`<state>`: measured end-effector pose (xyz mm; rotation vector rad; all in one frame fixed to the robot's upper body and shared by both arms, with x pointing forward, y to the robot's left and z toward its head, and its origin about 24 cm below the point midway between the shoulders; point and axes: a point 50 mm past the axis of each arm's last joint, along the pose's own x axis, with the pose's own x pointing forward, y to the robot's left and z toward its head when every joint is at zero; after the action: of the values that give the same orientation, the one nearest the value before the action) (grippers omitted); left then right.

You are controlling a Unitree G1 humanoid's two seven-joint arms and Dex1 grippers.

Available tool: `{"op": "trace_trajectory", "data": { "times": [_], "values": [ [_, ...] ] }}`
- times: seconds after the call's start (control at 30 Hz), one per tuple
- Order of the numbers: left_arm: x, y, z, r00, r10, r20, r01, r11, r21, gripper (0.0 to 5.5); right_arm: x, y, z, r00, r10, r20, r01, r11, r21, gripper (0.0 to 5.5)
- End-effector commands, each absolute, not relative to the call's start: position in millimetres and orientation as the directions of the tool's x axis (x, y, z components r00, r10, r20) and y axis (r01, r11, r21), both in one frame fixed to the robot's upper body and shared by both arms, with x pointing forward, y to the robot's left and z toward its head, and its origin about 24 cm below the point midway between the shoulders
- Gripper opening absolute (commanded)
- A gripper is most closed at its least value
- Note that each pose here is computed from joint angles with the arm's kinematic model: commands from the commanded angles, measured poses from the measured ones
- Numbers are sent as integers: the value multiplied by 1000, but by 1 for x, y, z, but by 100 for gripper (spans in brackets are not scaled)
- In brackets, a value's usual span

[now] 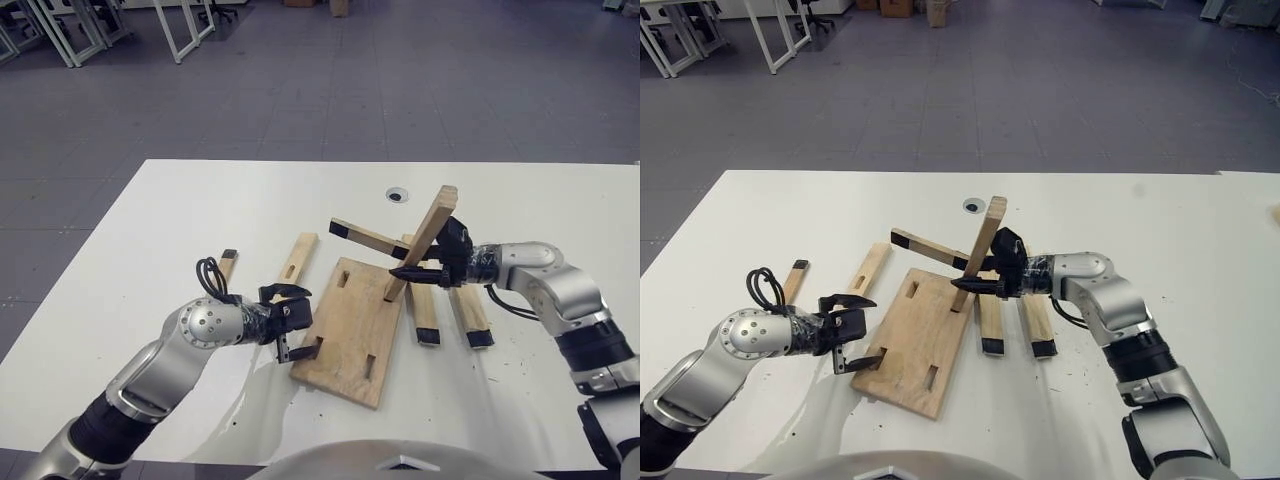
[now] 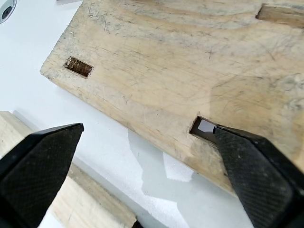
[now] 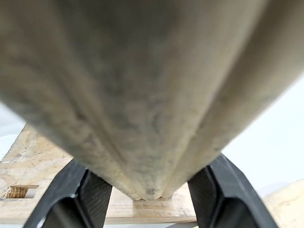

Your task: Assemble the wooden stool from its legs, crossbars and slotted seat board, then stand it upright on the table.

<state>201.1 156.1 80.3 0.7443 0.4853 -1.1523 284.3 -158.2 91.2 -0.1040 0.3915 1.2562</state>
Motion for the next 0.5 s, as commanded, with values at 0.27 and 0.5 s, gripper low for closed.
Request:
{"op": "trace_trajectory", "data": {
  "times": [0.27,0.5],
  "values": [
    [199,134,81,336,-695,-635,939,195,284,507,283,-186,51,341,815,-468,-847,483,224,203],
    [200,133,81,353,-694,-628,933,215,287,507,278,-182,60,340,829,-443,-871,456,184,243]
  ]
}}
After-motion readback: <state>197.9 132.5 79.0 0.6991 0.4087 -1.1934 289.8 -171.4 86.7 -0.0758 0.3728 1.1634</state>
